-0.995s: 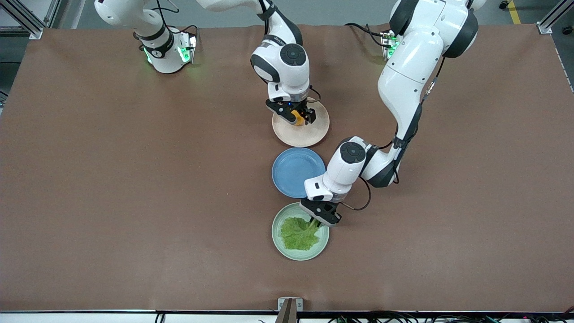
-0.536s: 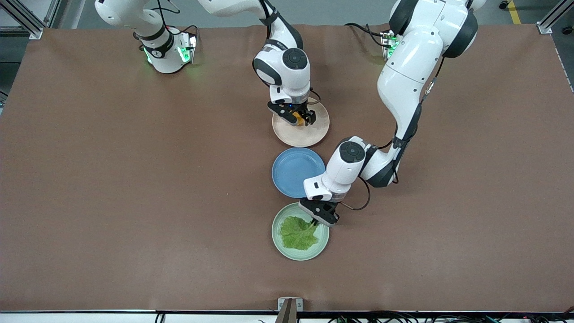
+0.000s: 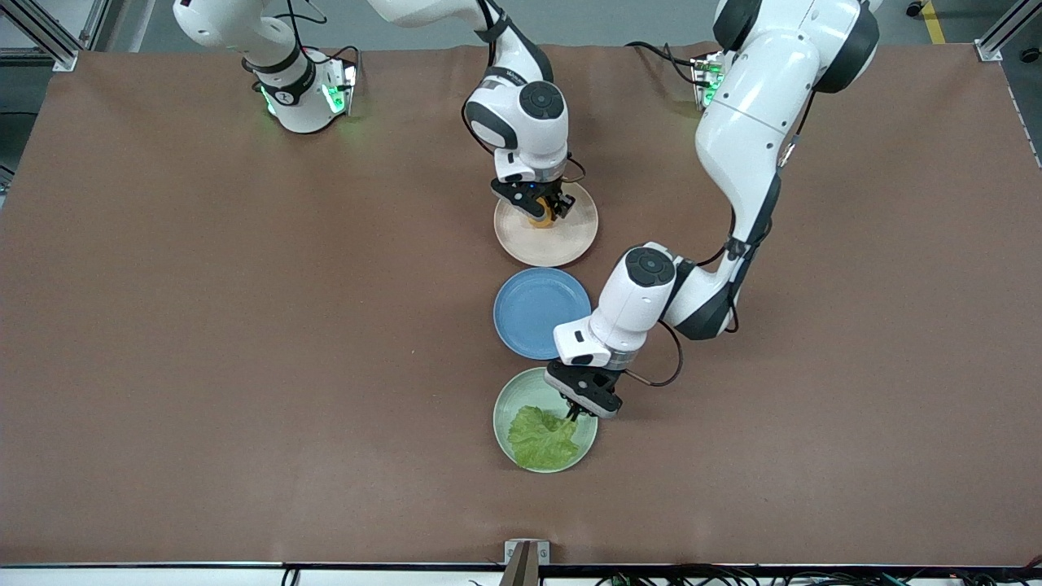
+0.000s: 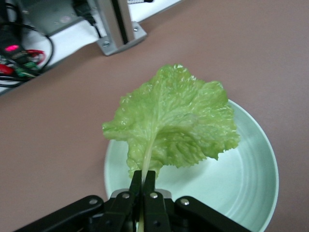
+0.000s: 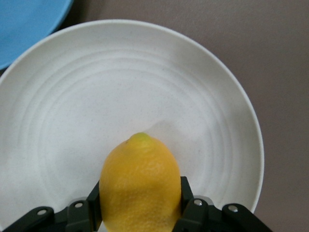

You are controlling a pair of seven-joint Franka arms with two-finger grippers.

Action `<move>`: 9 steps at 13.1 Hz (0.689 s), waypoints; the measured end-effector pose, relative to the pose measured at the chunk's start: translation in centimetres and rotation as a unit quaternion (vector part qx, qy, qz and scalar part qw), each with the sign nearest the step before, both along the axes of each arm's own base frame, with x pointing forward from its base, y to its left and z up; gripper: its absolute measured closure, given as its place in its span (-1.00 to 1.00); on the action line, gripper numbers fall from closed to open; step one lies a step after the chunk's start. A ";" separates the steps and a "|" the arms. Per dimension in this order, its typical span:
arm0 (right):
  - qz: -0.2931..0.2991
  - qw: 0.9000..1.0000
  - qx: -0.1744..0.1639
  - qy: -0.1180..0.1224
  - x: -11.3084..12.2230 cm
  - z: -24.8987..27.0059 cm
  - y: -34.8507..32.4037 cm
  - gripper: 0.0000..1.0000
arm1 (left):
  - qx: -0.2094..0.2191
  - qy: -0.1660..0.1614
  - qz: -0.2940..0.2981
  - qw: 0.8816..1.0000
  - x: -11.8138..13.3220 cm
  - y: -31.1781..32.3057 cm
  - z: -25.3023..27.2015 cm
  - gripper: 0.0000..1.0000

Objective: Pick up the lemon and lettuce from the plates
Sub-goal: 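Carry the lettuce off the plate while the right gripper carries the lemon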

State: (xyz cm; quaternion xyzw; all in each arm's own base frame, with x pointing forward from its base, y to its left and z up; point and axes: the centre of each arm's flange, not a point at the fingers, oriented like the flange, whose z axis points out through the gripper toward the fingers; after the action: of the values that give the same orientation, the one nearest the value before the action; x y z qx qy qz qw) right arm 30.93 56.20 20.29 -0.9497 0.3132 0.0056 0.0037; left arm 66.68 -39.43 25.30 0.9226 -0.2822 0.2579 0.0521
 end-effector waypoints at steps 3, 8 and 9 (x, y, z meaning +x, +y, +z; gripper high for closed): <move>0.037 0.999 -0.021 0.011 3.8 2.5 -2.4 -0.22 | 0.022 0.021 0.023 0.999 1.2 2.6 4.4 0.91; 0.147 0.989 -0.006 0.025 16.1 11.4 -14.6 -0.22 | 0.080 0.097 0.085 0.988 0.0 12.4 10.3 0.91; 0.170 0.985 -0.002 0.026 18.4 11.7 -18.3 -0.22 | 0.086 0.108 0.100 0.985 -0.8 14.9 10.7 0.91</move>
State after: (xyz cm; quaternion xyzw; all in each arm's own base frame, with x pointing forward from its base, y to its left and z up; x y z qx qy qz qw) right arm 49.30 37.90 32.03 -0.9886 0.1475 0.0300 -0.0078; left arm 65.90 -24.50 36.04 0.9695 -0.2028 0.1356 -0.0237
